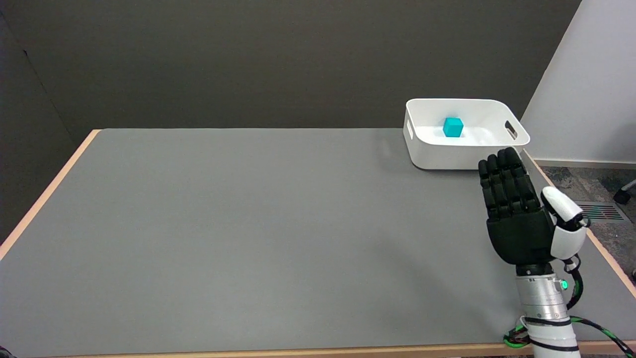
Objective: Place blue wooden cube into white box.
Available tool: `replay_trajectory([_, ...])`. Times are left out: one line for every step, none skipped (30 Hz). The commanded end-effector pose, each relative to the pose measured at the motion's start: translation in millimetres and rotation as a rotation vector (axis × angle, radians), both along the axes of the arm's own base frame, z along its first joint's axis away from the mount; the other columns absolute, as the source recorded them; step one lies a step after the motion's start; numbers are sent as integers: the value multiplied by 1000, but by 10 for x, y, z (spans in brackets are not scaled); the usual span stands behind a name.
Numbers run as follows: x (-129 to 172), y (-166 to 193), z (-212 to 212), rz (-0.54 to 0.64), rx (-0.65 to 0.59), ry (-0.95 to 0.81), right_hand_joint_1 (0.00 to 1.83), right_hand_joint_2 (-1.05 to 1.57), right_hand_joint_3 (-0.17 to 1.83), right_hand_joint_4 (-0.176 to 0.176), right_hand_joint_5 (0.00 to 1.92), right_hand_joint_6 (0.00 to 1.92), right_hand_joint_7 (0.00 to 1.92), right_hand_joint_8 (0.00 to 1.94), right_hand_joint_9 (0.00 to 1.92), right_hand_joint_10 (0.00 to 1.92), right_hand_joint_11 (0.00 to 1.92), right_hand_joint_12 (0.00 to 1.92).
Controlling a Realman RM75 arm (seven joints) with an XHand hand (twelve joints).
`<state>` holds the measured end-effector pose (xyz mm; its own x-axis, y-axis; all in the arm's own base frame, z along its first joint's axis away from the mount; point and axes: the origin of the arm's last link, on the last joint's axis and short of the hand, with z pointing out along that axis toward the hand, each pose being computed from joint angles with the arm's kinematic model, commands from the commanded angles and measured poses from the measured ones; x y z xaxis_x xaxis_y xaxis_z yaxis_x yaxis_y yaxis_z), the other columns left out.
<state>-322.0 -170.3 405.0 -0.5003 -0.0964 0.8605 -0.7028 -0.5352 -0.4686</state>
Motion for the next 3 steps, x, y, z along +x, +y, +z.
replay_trajectory([-168,55,-159,11,74,-58,268,985,890,-135,51,377,11,187,-1,161,-1,-1])
replay_trajectory([-167,56,-162,12,75,-58,433,919,962,-134,47,357,40,128,11,113,-1,-1])
replay_trajectory([-173,57,-170,10,78,-58,740,797,1096,-131,40,324,94,18,32,25,-1,-1])
